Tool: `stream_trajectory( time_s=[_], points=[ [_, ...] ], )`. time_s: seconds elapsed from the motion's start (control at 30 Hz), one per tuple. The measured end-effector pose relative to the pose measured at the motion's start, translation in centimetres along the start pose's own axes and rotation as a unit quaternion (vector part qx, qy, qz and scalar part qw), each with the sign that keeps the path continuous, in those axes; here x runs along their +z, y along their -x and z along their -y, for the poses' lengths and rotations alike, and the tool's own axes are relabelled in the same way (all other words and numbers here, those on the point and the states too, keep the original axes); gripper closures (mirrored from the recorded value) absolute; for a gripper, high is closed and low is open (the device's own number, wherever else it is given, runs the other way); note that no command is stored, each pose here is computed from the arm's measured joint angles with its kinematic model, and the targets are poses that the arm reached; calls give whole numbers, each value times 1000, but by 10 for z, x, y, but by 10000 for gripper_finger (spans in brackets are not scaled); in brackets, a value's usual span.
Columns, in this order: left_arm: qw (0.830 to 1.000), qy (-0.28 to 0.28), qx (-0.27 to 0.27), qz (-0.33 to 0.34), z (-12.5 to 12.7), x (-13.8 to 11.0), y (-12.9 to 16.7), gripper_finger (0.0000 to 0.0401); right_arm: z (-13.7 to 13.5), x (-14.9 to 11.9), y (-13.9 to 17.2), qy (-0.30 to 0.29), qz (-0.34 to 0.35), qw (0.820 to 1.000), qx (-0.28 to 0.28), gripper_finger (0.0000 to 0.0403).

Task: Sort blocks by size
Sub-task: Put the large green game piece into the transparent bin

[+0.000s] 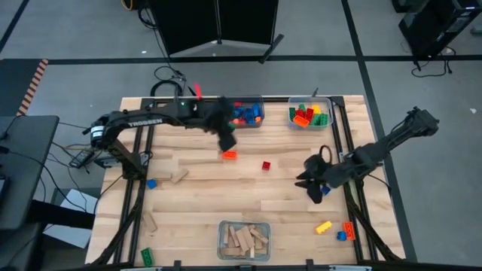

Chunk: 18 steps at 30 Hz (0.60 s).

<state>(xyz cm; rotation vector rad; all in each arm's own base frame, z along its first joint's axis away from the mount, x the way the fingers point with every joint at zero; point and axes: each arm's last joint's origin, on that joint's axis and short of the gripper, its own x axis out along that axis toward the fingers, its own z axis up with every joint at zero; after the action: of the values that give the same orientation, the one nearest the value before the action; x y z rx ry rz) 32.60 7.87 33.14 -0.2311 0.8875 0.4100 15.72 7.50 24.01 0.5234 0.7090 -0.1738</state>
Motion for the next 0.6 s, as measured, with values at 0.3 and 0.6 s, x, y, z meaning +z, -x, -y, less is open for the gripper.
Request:
stream_trajectory(
  time_s=[0.3, 0.6],
  points=[
    [959, 49, -113, 254, 12, 53, 15, 293, 7, 33, 29, -36, 242, 969, -44, 256],
    [921, 23, -197, 336, 10, 76, -16, 289, 22, 70, 23, -44, 321, 943, -74, 220]
  ],
)
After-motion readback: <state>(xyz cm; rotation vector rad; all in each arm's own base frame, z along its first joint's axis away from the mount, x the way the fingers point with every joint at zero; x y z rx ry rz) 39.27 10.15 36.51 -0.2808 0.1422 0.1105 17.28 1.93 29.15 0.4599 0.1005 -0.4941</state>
